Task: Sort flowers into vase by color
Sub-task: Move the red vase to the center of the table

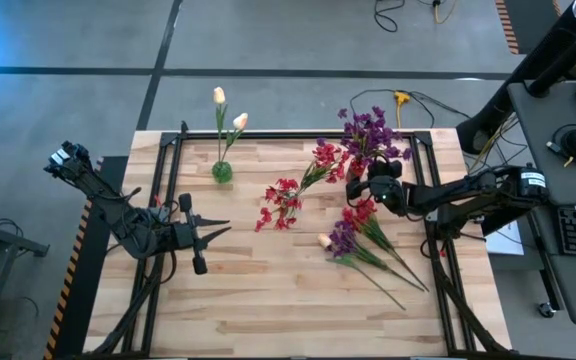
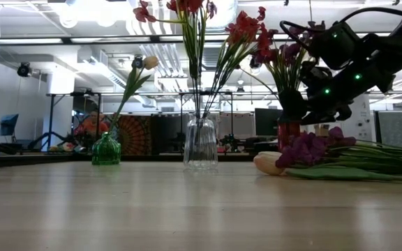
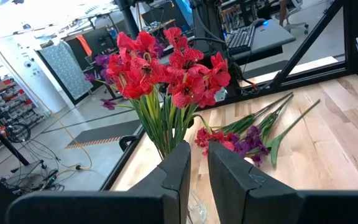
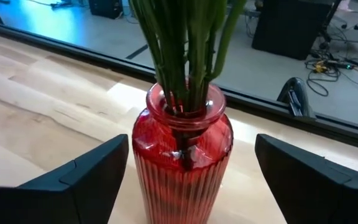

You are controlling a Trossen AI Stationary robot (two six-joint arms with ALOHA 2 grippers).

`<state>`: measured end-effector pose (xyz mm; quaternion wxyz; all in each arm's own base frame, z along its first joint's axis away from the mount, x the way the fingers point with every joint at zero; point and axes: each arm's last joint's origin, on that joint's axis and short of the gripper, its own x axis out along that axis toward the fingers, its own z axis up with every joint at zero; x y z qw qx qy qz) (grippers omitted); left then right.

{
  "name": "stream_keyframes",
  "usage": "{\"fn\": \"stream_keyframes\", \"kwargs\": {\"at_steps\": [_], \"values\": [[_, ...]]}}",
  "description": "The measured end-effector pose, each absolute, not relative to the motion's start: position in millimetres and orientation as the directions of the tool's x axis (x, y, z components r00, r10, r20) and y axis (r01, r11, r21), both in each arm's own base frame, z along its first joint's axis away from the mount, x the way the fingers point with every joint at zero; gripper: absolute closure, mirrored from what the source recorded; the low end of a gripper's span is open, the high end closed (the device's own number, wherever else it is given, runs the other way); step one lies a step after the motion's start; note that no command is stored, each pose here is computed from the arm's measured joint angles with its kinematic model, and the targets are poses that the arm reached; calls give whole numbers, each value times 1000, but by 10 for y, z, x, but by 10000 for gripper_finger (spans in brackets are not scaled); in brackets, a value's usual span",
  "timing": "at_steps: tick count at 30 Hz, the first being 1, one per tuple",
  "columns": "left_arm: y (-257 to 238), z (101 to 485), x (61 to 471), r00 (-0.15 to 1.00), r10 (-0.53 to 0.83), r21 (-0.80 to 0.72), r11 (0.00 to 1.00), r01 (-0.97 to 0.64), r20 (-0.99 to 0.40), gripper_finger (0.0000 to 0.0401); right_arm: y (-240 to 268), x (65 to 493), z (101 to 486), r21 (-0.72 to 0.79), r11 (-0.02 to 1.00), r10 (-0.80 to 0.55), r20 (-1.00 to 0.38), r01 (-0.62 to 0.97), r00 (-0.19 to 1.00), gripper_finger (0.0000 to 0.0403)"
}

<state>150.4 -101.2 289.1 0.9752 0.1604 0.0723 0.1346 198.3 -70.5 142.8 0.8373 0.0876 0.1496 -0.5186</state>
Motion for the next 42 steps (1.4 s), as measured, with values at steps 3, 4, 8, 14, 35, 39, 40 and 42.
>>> {"fn": "stream_keyframes", "kwargs": {"at_steps": [3,4,8,14,35,39,40,42], "values": [[-1012,2891,1504,953,286,332,912,-239,-98,361,-714,1983,1424,-1,461,-831,-351,888,431,77],[-1011,2892,1503,953,285,332,912,-239,-98,361,-714,1983,1424,0,463,-830,-352,886,434,83],[-1012,2892,1504,953,286,332,912,-239,-98,361,-713,1984,1423,1,466,-828,-353,885,436,106],[-1012,2891,1503,953,285,332,912,-239,-98,361,-713,1984,1423,1,466,-827,-354,885,436,137],[-1012,2891,1503,953,285,333,912,-238,-98,361,-703,1952,1370,72,431,-815,-396,899,423,73],[-1012,2890,1503,953,285,334,912,-238,-99,361,-702,1945,1349,75,427,-818,-393,901,420,49],[-1012,2890,1503,953,285,337,911,-238,-99,361,-704,1954,1337,77,427,-819,-390,901,422,47],[-1011,2890,1503,953,285,340,910,-237,-99,361,-710,1976,1280,73,427,-818,-393,901,420,45]]}}
